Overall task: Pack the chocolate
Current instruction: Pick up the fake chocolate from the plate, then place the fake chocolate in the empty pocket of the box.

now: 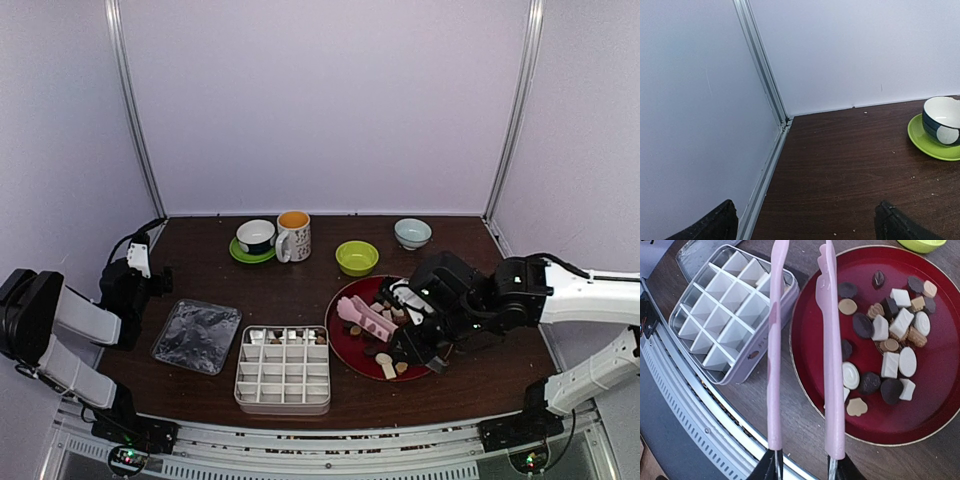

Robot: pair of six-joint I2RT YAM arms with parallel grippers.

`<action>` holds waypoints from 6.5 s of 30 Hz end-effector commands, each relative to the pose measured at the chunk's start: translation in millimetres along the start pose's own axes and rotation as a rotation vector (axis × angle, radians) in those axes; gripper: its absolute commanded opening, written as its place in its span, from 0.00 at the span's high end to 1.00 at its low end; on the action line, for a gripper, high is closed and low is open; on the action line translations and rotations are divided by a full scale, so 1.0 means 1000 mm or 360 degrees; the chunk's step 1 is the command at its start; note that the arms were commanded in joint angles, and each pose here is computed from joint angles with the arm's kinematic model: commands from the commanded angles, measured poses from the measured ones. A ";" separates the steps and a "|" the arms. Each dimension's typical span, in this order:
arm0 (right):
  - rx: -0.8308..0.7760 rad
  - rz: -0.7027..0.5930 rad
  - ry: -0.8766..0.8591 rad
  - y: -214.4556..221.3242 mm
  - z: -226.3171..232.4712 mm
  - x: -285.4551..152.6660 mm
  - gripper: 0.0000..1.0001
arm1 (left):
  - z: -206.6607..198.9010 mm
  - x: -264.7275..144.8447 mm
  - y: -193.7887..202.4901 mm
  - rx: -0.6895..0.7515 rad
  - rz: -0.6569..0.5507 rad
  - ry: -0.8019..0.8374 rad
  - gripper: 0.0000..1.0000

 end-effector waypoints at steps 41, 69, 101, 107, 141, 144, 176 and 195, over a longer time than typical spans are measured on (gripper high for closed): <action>0.0319 0.0477 0.0343 0.096 -0.071 -0.049 0.67 | 0.004 0.003 -0.012 -0.0016 -0.0063 -0.0026 0.02; 0.0299 0.0526 0.0406 0.088 -0.078 -0.023 0.69 | 0.004 0.003 -0.012 -0.0016 -0.0064 -0.0025 0.02; 0.0343 0.0665 0.0327 0.105 -0.083 0.007 0.73 | 0.004 0.003 -0.012 -0.0016 -0.0063 -0.0027 0.02; 0.0349 0.0605 0.0338 0.095 -0.083 -0.004 0.80 | 0.004 0.003 -0.012 -0.0016 -0.0064 -0.0025 0.02; 0.0121 -0.0152 -0.0295 -0.077 0.039 0.032 0.83 | 0.004 0.003 -0.012 -0.0017 -0.0064 -0.0025 0.02; 0.0065 -0.0144 -0.0261 -0.084 0.049 0.048 0.83 | 0.004 0.003 -0.012 -0.0016 -0.0064 -0.0025 0.02; -0.0151 -0.0037 -0.0153 -0.101 0.092 0.126 0.79 | 0.004 0.003 -0.011 -0.0016 -0.0062 -0.0027 0.02; -0.0181 -0.0035 -0.0139 -0.103 0.093 0.129 0.68 | 0.004 0.003 -0.011 -0.0015 -0.0062 -0.0024 0.02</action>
Point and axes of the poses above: each gripper's point midway between its finger pads, its own x axis out along the fingers, its own z axis along the line the jaws close on, y = z × x, the point moved 3 cm from there along -x, back along the fingers, and after that the axes turned 10 degrees about -x, right-handed, at the moved point
